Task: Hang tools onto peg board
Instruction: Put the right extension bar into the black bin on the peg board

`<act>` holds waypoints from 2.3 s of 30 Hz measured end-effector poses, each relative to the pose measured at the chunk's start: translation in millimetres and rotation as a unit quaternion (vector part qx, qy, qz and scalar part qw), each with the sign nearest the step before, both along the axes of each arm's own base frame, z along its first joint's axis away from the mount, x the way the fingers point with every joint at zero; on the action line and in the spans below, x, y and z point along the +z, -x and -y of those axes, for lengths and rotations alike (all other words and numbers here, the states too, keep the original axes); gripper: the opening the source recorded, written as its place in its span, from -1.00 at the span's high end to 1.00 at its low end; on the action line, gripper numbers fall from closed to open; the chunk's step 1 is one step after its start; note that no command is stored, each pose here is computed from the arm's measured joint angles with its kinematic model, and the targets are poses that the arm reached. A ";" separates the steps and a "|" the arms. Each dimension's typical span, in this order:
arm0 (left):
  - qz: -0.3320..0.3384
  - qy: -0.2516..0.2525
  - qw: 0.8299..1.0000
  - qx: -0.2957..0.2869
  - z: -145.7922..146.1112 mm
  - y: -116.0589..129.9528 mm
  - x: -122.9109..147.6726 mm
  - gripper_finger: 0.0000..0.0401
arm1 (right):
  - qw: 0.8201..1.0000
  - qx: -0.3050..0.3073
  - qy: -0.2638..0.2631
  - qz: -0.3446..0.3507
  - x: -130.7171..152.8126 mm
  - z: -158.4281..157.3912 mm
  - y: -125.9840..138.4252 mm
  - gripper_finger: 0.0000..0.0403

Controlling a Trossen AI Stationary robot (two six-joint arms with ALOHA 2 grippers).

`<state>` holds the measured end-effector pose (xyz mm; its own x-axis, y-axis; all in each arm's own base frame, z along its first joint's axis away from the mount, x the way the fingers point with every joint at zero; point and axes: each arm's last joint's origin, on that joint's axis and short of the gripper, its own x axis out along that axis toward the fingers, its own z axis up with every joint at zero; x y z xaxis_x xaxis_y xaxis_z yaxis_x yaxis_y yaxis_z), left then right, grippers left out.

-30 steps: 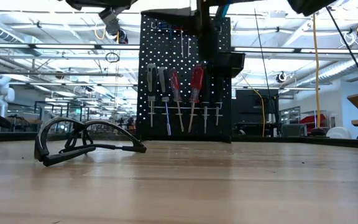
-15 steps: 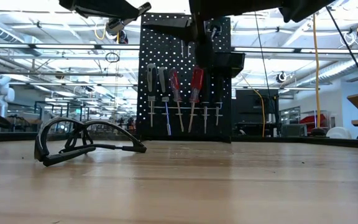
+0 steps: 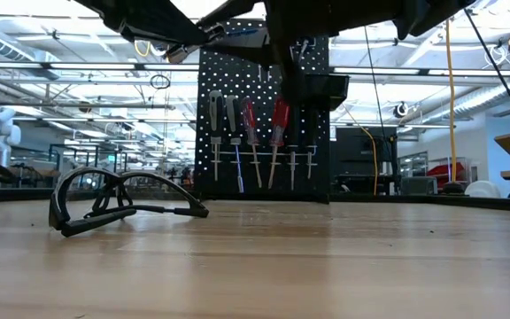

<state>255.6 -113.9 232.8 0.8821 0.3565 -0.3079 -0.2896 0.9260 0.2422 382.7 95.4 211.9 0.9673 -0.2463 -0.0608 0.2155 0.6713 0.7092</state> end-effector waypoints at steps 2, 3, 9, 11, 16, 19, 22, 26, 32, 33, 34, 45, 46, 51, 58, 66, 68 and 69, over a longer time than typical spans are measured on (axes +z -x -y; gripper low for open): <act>-0.003 0.002 1.000 -0.001 -1.8 -0.8 -0.4 0.87 | 1.000 -0.014 0.010 -0.004 -0.2 0.8 0.3 0.58; -0.005 0.003 1.000 -0.002 -2.6 -1.2 -0.7 0.87 | 1.000 -0.020 0.021 -0.008 -0.4 1.1 0.5 0.63; -0.005 0.015 1.000 -0.002 -4.0 -1.8 -1.2 0.71 | 0.997 -0.031 0.065 -0.020 -0.2 1.7 0.7 0.87; -0.008 0.013 1.000 -0.001 -4.3 -1.6 -1.8 0.59 | 0.997 -0.032 0.072 -0.024 -0.6 1.8 0.8 0.87; -0.018 -0.004 1.000 0.017 -5.2 0.6 -4.0 0.35 | 0.996 -0.031 0.078 -0.040 -3.1 2.1 1.2 0.87; -0.024 -0.027 0.999 0.037 -4.6 5.3 -3.9 0.26 | 0.995 -0.032 0.082 -0.044 -2.6 2.4 1.8 0.87; -0.033 -0.038 0.998 0.041 -2.9 13.3 -1.5 0.22 | 0.994 -0.032 0.095 -0.052 6.6 3.7 6.2 0.87; -0.026 -0.012 0.999 0.031 2.9 28.1 6.1 0.21 | 0.982 -0.081 0.141 -0.093 35.0 9.7 26.0 0.87; -0.013 0.024 0.999 0.040 11.3 60.7 9.6 0.21 | 0.943 -0.213 0.215 -0.140 90.7 22.4 76.0 0.87; -0.008 0.028 0.999 0.045 12.2 65.1 6.7 0.21 | 0.933 -0.242 0.224 -0.145 99.2 26.2 83.9 0.87; -0.001 0.035 0.998 0.049 13.6 68.8 3.4 0.20 | 0.923 -0.268 0.233 -0.150 106.4 30.9 90.2 0.87; 0.019 0.065 0.995 0.075 13.3 80.2 -20.8 0.20 | 0.859 -0.377 0.276 -0.207 134.9 97.9 110.8 0.87; 0.019 0.061 0.995 0.073 13.6 79.8 -20.4 0.20 | 0.856 -0.381 0.277 -0.212 134.3 102.3 110.8 0.87; 0.017 0.053 0.996 0.068 14.0 79.4 -19.7 0.20 | 0.863 -0.370 0.265 -0.218 129.7 120.8 109.9 0.87; 0.012 0.046 0.997 0.067 13.7 79.7 -20.2 0.20 | 0.867 -0.369 0.251 -0.220 127.5 142.2 111.0 0.87; 0.010 0.044 0.997 0.067 13.5 79.9 -20.4 0.20 | 0.875 -0.348 0.244 -0.232 120.9 159.7 109.2 0.86; 0.010 0.043 0.997 0.067 13.4 80.0 -20.6 0.20 | 0.875 -0.344 0.245 -0.237 119.8 160.7 109.3 0.78; 0.009 0.042 0.997 0.067 13.3 80.1 -20.7 0.20 | 0.873 -0.346 0.245 -0.242 118.9 161.2 109.5 0.69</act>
<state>175.5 -127.2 212.1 0.8339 0.4452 -0.3264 -0.4160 0.8954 0.1584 273.2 -65.9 330.8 0.4676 -0.8721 -0.1441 0.8839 0.4596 0.0867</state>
